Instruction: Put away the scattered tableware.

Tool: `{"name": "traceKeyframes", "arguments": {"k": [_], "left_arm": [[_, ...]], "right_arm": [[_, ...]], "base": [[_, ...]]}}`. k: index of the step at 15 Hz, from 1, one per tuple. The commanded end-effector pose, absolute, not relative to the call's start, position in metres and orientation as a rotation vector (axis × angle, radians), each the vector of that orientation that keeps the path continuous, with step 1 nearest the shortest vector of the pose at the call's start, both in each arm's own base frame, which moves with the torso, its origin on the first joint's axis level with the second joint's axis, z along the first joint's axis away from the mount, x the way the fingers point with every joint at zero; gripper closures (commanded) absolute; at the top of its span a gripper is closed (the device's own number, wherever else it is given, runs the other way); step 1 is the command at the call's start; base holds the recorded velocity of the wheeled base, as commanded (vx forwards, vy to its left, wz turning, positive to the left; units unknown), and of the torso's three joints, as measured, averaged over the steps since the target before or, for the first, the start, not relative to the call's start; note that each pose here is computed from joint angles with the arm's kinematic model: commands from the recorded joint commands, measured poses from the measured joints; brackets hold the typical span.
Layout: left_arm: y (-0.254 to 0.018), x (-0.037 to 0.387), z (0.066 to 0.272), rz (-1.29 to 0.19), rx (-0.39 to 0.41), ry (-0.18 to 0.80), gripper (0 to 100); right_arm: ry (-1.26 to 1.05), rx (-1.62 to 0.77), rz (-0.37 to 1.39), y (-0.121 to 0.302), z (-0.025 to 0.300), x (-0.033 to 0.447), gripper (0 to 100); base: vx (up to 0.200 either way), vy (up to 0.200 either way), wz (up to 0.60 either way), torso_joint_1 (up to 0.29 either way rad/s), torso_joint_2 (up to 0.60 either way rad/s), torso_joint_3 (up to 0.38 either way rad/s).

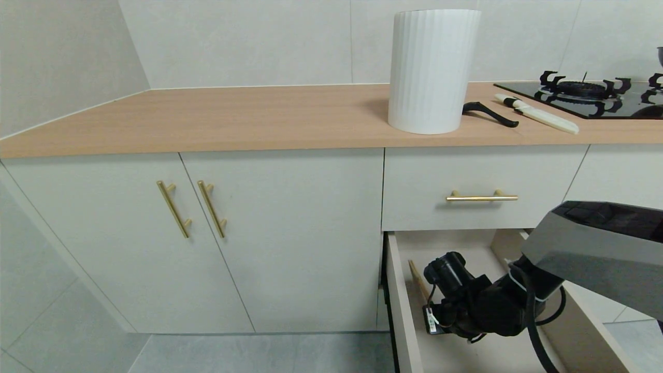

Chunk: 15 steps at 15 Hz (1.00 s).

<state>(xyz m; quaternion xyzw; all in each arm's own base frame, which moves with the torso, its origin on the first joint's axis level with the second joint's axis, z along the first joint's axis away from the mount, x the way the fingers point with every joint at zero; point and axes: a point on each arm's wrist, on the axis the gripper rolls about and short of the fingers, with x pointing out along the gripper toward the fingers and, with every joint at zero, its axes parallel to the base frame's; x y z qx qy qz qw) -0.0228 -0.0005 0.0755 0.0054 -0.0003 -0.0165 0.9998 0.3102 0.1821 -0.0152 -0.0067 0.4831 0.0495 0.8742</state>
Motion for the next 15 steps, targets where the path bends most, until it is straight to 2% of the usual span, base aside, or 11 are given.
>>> {"name": "traceKeyframes", "arguments": {"k": [1, 9, 10, 15], "left_arm": [[-0.0005, -0.0229, 0.0759, -0.034, 0.011, -0.002, 0], [-0.0005, -0.0228, 0.0755, -0.034, 0.011, 0.000, 0], [-0.0005, -0.0228, 0.0755, -0.034, 0.011, 0.000, 0], [-0.0005, -0.0228, 0.0755, -0.034, 0.011, 0.000, 0]], "right_arm": [[1.011, -0.015, 0.104, 0.1826, -0.0165, 0.3103, 100], [1.012, -0.029, 0.090, 0.1826, -0.0193, 0.3100, 100], [1.012, -0.029, 0.090, 0.1826, -0.0193, 0.3100, 0], [1.010, -0.025, 0.091, 0.1828, -0.0185, 0.3103, 0]], "base": [[0.000, 0.000, 0.00, 0.000, 0.00, 0.000], [0.000, 0.000, 0.00, 0.000, 0.00, 0.000], [0.000, 0.000, 0.00, 0.000, 0.00, 0.000], [0.000, 0.000, 0.00, 0.000, 0.00, 0.000]]}}
